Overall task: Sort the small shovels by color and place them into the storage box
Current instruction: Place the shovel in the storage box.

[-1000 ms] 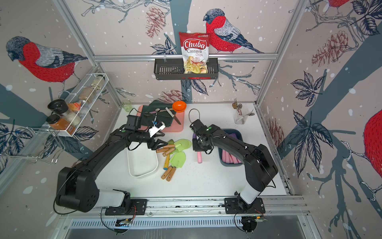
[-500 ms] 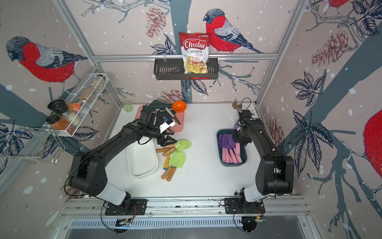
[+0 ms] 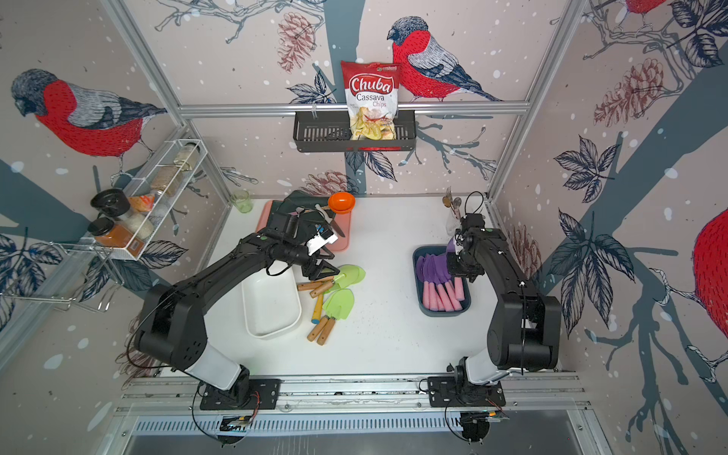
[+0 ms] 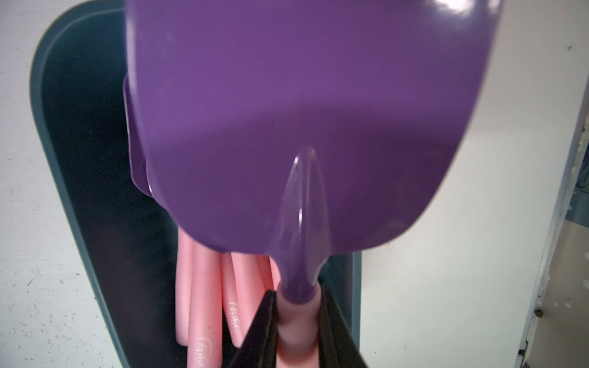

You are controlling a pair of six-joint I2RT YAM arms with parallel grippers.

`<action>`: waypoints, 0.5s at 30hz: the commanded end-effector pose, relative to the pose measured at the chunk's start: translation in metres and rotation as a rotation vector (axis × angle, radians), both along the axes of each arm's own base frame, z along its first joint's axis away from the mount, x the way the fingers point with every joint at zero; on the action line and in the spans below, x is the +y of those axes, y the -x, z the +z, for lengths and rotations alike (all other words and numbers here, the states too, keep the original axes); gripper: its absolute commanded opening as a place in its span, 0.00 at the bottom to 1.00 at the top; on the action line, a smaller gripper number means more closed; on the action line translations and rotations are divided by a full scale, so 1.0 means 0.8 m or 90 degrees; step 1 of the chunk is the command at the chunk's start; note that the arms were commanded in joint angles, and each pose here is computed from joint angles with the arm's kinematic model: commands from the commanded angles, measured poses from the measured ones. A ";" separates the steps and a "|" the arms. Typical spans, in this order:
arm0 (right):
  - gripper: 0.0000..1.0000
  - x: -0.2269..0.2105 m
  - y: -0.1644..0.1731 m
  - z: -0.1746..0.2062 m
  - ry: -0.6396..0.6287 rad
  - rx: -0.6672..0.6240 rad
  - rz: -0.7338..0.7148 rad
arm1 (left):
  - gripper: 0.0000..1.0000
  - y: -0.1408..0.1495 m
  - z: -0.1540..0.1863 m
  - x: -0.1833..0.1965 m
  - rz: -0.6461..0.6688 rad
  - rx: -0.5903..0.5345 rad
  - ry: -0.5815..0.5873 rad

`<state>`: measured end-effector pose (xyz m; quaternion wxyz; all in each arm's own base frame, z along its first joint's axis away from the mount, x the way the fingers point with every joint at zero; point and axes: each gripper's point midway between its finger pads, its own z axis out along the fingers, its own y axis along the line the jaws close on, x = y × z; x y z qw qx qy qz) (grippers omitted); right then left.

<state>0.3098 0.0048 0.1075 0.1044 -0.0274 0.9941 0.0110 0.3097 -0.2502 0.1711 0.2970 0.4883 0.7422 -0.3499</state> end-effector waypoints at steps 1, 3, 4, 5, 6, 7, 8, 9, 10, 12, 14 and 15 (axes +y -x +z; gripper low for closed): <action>0.20 0.002 0.000 -0.004 0.002 0.005 0.016 | 0.75 0.001 0.001 -0.002 0.001 -0.003 -0.003; 0.21 0.004 0.001 -0.007 0.006 0.008 0.028 | 0.75 0.001 0.000 -0.001 0.002 -0.004 -0.006; 0.21 0.005 0.003 -0.009 0.009 0.011 0.037 | 0.75 0.001 0.001 -0.001 0.001 -0.007 -0.007; 0.21 0.007 0.006 -0.013 0.020 0.016 0.051 | 0.75 0.002 0.000 -0.001 0.001 -0.006 -0.009; 0.21 0.008 0.011 -0.017 0.040 0.023 0.066 | 0.75 0.002 0.000 0.000 0.001 -0.008 -0.010; 0.21 0.009 0.017 -0.021 0.060 0.030 0.079 | 0.75 0.003 0.001 0.001 0.001 -0.010 -0.011; 0.21 0.010 0.024 -0.027 0.076 0.039 0.094 | 0.75 0.003 0.000 0.001 0.001 -0.012 -0.013; 0.21 0.013 0.033 -0.034 0.087 0.048 0.106 | 0.75 0.004 0.000 0.001 0.001 -0.013 -0.013; 0.21 0.016 0.038 -0.038 0.095 0.048 0.113 | 0.75 0.004 0.000 0.002 0.001 -0.012 -0.013; 0.21 0.020 0.040 -0.036 0.113 0.033 0.122 | 0.75 0.005 -0.001 0.001 0.001 -0.010 -0.013; 0.22 0.014 0.039 -0.031 0.126 0.023 0.111 | 0.75 0.005 0.000 0.001 0.001 -0.010 -0.010; 0.22 0.011 0.037 -0.029 0.126 0.021 0.106 | 0.75 0.004 0.000 0.001 0.001 -0.009 -0.008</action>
